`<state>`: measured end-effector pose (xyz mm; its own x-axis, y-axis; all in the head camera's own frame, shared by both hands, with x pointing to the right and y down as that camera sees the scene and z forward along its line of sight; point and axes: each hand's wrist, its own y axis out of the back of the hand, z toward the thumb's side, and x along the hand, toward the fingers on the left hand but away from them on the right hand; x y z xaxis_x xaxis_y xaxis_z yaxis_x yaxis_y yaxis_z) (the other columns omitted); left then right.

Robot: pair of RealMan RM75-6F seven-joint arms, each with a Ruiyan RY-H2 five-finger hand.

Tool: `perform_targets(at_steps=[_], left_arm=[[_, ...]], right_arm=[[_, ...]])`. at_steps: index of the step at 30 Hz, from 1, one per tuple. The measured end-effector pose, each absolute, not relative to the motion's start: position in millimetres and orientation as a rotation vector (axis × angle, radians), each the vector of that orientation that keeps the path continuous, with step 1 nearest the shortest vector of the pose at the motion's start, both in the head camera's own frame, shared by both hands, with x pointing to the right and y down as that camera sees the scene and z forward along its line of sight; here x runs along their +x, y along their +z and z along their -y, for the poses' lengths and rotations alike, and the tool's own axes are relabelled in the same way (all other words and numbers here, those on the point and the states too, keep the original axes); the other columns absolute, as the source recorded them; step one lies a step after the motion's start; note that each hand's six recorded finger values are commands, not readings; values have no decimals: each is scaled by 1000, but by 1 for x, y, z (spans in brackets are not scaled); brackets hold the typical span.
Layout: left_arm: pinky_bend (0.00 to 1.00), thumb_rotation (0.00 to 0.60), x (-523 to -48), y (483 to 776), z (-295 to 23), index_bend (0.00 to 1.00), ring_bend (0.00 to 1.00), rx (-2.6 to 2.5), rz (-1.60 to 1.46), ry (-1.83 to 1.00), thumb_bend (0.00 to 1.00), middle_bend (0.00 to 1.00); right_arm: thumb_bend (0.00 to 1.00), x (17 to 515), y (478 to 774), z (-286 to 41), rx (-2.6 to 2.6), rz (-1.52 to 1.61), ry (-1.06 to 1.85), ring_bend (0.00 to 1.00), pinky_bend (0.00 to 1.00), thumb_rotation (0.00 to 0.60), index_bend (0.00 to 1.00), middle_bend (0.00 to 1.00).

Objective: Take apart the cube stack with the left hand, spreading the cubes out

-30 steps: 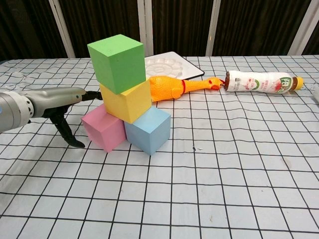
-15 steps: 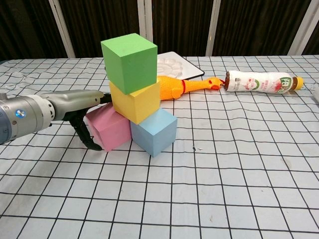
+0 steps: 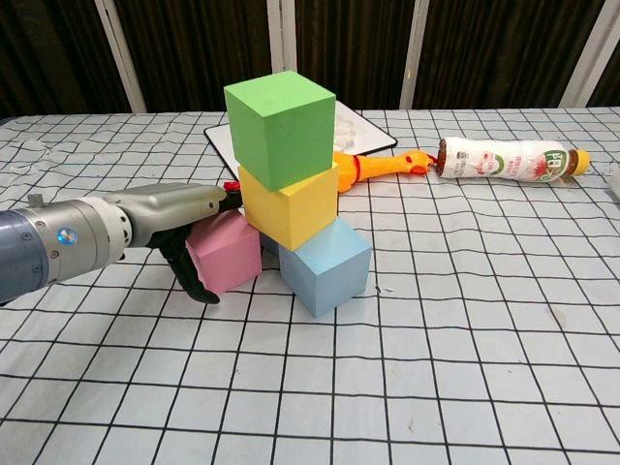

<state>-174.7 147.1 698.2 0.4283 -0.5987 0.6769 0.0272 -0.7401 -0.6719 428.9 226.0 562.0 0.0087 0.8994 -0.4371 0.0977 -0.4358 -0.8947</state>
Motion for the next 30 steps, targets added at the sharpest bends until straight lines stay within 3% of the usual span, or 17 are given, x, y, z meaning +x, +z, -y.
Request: perform_targets(at_steps=[11,14,20,30], left_arm=[[355,600,-192,693,-137,0,330,-2064,-545,-1343,25,202],[420,600,-198,692,-134,10,391,-2059,-556,-1349,74,266],[505,600,-209,692,-128,119,473,-2029,-581,-1357,284,373],[510,600,-220,673,-115,144,487,-1947,-674,-1283,309,402]], right_arm=[[26,427,564,-227,-1615,1041,1502,129,54,600,142,30],[26,427,565,-227,-1621,1037,1510,132,54,600,142,30],[25,427,566,-227,-1632,1038,1512,133,54,600,142,30],[26,427,566,-227,-1641,1041,1509,135,54,600,142,30]])
